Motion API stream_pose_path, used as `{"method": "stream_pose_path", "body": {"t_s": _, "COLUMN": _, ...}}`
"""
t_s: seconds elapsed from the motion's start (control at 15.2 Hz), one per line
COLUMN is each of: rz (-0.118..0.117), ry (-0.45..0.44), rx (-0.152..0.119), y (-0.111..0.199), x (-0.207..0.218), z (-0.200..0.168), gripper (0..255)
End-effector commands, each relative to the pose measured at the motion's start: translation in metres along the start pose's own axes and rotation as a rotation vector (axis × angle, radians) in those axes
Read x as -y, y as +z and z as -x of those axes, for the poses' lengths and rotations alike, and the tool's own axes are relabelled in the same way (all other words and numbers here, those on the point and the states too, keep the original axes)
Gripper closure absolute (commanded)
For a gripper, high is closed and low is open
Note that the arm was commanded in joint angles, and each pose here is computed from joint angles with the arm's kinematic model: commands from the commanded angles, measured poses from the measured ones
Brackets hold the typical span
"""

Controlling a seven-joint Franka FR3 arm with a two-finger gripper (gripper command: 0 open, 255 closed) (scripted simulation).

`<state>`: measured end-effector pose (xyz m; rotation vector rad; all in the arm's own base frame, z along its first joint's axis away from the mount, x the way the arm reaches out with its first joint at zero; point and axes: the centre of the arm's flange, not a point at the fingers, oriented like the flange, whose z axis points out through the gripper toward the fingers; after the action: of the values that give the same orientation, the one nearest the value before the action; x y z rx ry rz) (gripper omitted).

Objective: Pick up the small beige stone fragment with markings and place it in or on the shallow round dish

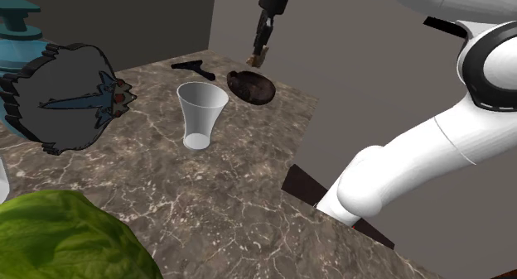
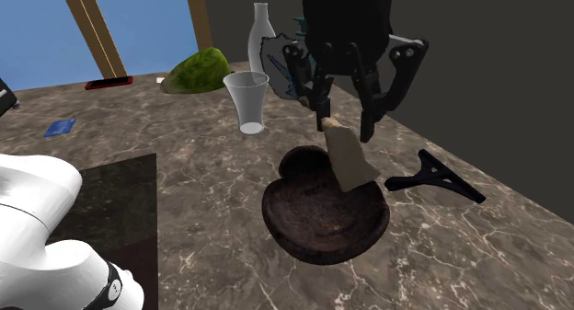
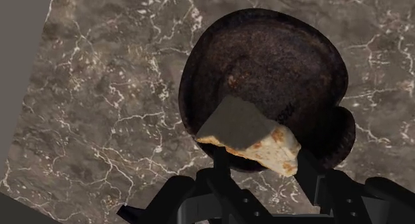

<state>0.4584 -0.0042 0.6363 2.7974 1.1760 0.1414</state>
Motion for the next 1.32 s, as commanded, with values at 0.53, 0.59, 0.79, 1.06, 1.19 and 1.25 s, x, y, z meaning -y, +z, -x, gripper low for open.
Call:
{"method": "stream_pose_path", "body": {"t_s": 0.53, "rz": 0.000, "ry": -0.002, "rx": 0.000, "y": 0.052, "x": 0.008, "z": 0.006, "gripper": 255}}
{"method": "stream_pose_path", "body": {"t_s": 0.59, "rz": 0.000, "ry": -0.002, "rx": 0.000, "y": 0.058, "x": 0.008, "z": 0.006, "gripper": 255}}
{"method": "stream_pose_path", "body": {"t_s": 0.79, "rz": 0.000, "ry": -0.002, "rx": 0.000, "y": 0.060, "x": 0.009, "z": 0.006, "gripper": 255}}
{"method": "stream_pose_path", "body": {"t_s": 1.06, "rz": 0.000, "ry": -0.002, "rx": 0.000, "y": 0.060, "x": 0.009, "z": 0.006, "gripper": 255}}
{"method": "stream_pose_path", "body": {"t_s": 1.19, "rz": 0.000, "ry": -0.002, "rx": 0.000, "y": 0.060, "x": 0.009, "z": 0.006, "gripper": 0}}
{"method": "stream_pose_path", "body": {"t_s": 1.25, "rz": 0.000, "ry": -0.002, "rx": 0.000, "y": 0.060, "x": 0.009, "z": 0.006, "gripper": 0}}
